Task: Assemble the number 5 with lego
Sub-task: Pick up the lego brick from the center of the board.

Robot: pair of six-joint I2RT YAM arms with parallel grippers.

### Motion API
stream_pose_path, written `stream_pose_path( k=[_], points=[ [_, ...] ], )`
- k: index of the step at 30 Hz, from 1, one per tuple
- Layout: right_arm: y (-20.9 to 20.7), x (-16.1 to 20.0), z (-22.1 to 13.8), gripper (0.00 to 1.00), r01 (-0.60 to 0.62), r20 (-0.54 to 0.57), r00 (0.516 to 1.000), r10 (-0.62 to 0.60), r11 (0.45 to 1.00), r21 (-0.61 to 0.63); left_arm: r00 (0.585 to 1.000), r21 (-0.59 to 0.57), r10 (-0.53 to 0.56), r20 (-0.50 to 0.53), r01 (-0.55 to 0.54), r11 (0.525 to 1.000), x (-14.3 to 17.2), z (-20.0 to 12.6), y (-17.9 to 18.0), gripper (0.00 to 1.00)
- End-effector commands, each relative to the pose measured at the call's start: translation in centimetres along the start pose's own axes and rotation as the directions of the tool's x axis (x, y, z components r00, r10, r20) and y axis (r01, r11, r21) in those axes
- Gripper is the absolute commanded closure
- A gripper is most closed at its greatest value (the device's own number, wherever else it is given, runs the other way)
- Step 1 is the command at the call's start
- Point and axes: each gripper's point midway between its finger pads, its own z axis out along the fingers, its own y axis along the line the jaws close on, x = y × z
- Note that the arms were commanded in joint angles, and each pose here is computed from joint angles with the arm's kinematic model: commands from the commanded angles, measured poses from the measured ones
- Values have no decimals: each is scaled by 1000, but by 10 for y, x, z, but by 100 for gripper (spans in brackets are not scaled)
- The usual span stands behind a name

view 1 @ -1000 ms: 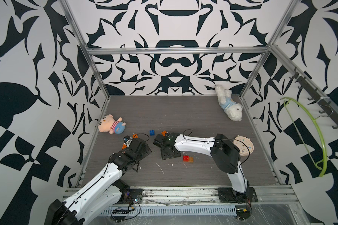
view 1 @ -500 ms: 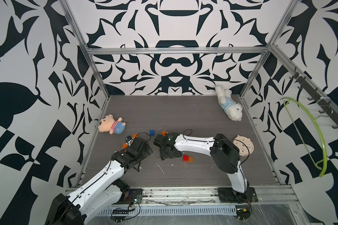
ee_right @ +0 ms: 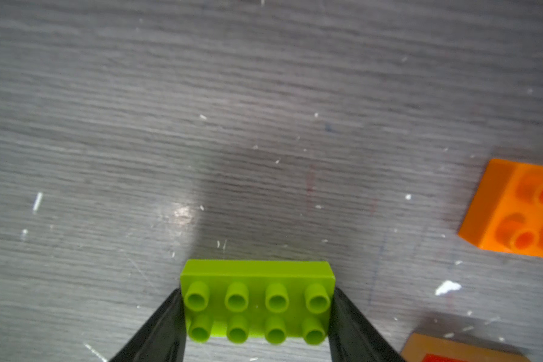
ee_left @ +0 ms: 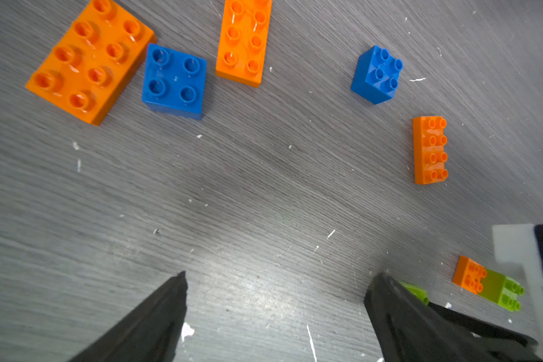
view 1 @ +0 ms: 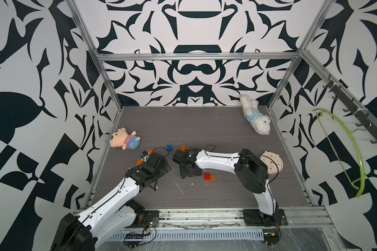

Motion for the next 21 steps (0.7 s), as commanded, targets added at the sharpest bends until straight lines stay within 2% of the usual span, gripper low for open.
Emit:
stream_pose_path(
  k=[1, 6, 14, 21],
  points=[
    [-1, 2, 1, 34, -4, -7, 1000, 4, 1000, -16, 1000, 22, 2, 0, -2, 1000, -4, -4, -9, 1],
    [-1, -3, -8, 36, -2, 10, 1000, 3, 1000, -17, 1000, 27, 5, -1, -5, 1000, -5, -4, -12, 1],
    [-13, -12, -51, 36, -6, 88, 996, 8, 1000, -25, 1000, 62, 21, -17, -20, 998, -5, -4, -22, 1],
    [-57, -9, -85, 36, -90, 159, 983, 88, 996, 3, 994, 206, 66, -83, -47, 977, 2, -2, -59, 1]
  ],
)
